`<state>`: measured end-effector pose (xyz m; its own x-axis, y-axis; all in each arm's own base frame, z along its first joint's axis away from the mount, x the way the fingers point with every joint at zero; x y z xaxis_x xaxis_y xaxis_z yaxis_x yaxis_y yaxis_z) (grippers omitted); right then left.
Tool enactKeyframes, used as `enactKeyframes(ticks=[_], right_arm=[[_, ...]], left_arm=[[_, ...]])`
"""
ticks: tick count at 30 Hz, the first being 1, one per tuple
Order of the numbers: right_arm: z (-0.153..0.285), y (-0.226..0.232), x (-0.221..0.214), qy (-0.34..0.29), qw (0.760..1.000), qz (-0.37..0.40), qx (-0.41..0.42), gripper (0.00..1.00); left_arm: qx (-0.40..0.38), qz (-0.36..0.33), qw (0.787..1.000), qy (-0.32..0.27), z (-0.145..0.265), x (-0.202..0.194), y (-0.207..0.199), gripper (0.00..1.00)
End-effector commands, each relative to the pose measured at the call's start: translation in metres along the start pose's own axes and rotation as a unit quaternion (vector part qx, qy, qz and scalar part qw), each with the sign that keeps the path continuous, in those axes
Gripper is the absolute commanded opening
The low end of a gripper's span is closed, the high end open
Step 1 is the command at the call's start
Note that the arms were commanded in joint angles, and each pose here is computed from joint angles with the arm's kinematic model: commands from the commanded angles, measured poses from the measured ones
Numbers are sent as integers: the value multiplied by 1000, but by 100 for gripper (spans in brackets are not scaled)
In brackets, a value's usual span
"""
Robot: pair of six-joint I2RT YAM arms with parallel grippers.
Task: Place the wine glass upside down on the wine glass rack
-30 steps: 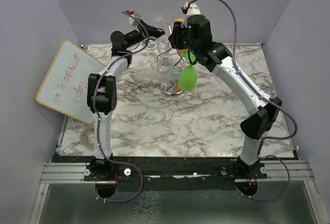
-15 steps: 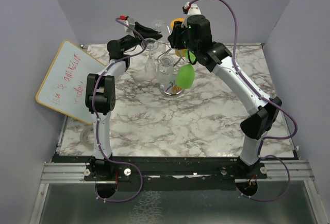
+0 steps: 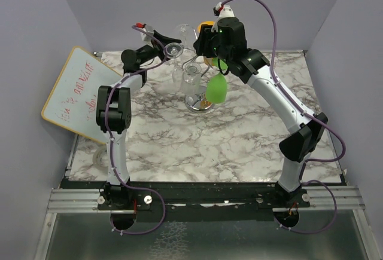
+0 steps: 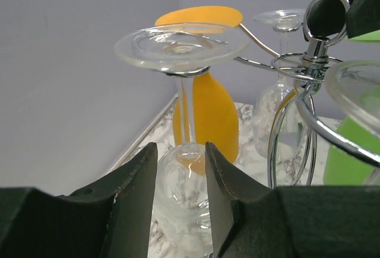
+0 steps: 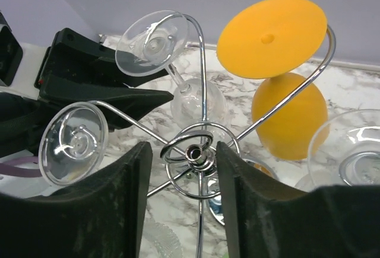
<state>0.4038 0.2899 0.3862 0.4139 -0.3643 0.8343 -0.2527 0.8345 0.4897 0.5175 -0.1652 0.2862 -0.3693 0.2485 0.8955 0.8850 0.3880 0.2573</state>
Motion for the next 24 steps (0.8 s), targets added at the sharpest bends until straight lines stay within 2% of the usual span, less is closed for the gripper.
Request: enactKeyframes(ticks=[1,4,7,11,17,20,21,24], right_arm=[[25,15,20,-14,999,-15,31,55],[31,18,25,-19,999,-17,41,60],[36,20,31,-31,998,-17,46,66],[45,19,40,-46,998,-18,39,71],[84,9,54,-85,996,-27,17,73],[116,-6,56,-106,994,-27,-1,75],[127,-13,54,-111,993,-27,-12,76],[165,-35,49,-125,991,-27,-46,78]], left_arm=[[6,-37,999,-5,9,32,2,40],[25,-34,999,-3,18,37,5,46],[76,-15,997,6,29,34,12,55],[149,15,988,31,49,27,23,61],[289,65,954,40,95,45,28,66],[363,83,925,78,117,58,27,69],[401,96,905,108,126,60,27,70],[511,129,808,263,160,63,23,73]])
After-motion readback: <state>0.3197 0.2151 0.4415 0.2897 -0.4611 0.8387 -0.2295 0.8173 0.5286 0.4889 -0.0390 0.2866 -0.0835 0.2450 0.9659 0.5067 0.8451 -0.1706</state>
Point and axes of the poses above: each gripper's point midway between its finger pads, its own z axis back along the fingers, its own y axis along the line the jaws close on, x = y × z, the point moved 6 cm from there along z, back along the fingers, and after that the axes turned 15 degrees about -z, right-handed, at the moved point
